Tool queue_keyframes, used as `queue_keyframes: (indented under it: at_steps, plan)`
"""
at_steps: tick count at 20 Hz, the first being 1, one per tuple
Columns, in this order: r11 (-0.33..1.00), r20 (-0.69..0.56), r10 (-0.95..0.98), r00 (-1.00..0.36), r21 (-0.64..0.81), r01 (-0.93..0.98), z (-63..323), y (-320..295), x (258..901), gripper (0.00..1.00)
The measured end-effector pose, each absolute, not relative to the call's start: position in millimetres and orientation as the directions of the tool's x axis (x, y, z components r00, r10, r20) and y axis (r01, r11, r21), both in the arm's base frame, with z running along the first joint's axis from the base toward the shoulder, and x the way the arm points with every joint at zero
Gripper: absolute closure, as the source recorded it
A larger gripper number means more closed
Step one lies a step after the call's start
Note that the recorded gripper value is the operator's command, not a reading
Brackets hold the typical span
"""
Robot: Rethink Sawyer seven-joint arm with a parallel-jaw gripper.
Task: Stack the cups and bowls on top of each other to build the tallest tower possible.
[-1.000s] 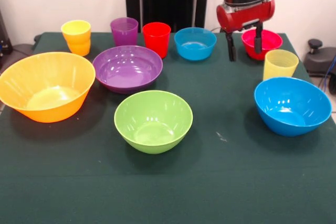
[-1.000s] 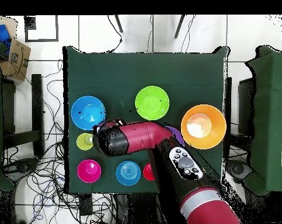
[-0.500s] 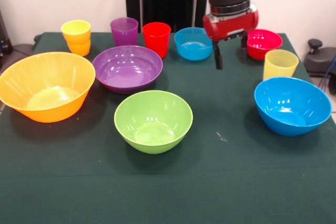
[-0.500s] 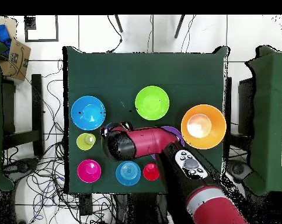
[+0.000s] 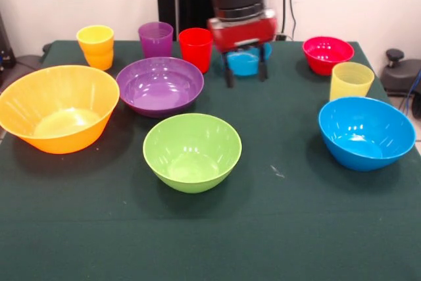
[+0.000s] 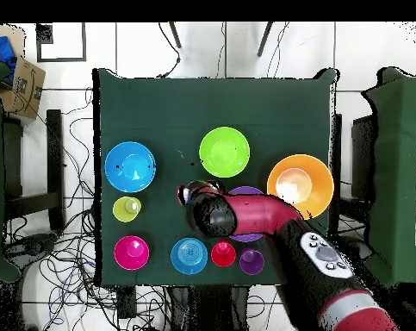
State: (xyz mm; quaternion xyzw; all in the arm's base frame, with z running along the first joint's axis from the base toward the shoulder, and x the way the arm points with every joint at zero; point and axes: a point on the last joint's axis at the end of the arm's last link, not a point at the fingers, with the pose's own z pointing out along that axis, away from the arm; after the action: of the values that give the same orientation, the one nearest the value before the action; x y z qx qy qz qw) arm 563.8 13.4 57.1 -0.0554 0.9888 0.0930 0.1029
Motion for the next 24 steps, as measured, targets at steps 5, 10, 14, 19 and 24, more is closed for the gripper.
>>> queue_keyframes:
  at_steps: [5,10,14,19,24]
  plan:
    - [0.981,-0.203,0.002,-0.979,0.188,-0.037,52,-49,559,0.00]
    - [0.977,-0.177,0.039,-0.983,0.213,0.001,42,-74,550,0.00]
    - [0.970,-0.135,0.058,-0.989,0.242,0.023,40,-92,541,0.00]
    - [0.964,-0.080,0.058,-0.995,0.265,0.035,42,-111,532,0.00]
    - [0.963,-0.091,0.021,-0.996,0.269,-0.004,27,-109,535,0.00]
